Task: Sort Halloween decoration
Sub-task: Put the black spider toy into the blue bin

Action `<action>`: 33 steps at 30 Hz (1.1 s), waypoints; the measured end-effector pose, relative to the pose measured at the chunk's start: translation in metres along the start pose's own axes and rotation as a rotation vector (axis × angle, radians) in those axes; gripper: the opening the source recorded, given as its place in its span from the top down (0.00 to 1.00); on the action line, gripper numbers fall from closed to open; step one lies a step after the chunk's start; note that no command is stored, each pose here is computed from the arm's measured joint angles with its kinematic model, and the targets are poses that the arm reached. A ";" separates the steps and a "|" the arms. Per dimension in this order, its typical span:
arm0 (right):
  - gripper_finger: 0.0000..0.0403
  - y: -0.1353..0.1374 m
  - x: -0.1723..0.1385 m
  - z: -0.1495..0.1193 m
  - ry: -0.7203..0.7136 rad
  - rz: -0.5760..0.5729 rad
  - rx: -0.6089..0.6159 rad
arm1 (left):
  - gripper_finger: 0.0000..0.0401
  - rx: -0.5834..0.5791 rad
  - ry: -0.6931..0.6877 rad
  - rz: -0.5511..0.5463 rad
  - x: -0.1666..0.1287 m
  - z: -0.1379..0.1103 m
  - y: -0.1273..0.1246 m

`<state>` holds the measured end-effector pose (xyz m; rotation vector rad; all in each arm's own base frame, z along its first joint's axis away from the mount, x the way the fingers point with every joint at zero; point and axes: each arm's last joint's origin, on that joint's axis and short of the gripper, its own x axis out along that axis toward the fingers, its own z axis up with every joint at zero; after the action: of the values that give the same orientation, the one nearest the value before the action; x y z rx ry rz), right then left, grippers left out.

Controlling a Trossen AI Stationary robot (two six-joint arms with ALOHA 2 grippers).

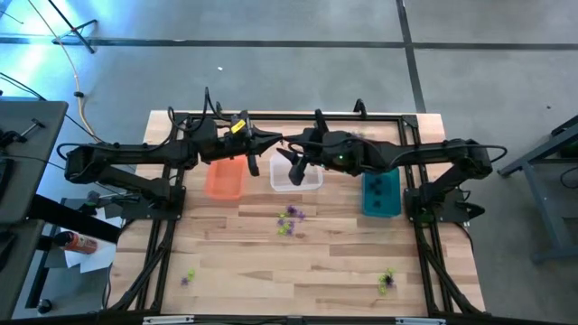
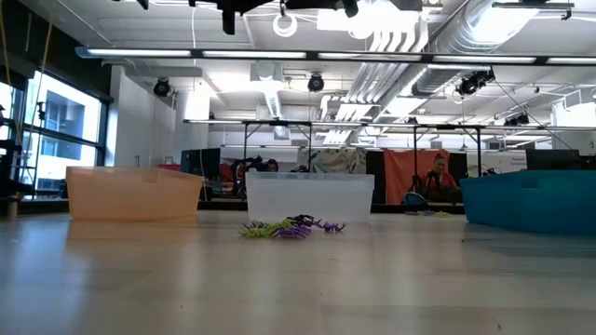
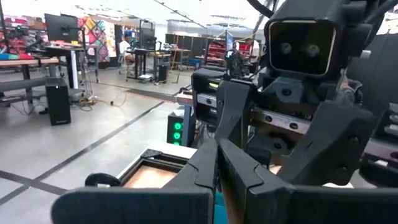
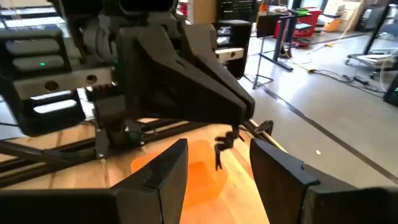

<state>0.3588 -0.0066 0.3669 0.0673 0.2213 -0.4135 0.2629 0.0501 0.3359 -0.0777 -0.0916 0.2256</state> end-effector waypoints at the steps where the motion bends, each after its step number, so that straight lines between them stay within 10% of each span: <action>1: 0.58 0.000 0.000 0.000 -0.001 -0.006 0.001 | 1.00 0.000 -0.001 0.000 0.000 0.000 0.000; 20: 0.97 -0.002 0.007 -0.004 0.010 -0.014 0.002 | 0.98 0.007 0.007 -0.011 0.000 0.000 0.000; 33: 1.00 -0.027 -0.018 -0.001 0.146 -0.102 -0.081 | 0.65 0.018 0.131 0.107 -0.028 0.006 0.008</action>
<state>0.3311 -0.0244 0.3694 0.0064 0.3862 -0.5008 0.2336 0.0523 0.3390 -0.0797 0.0455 0.3271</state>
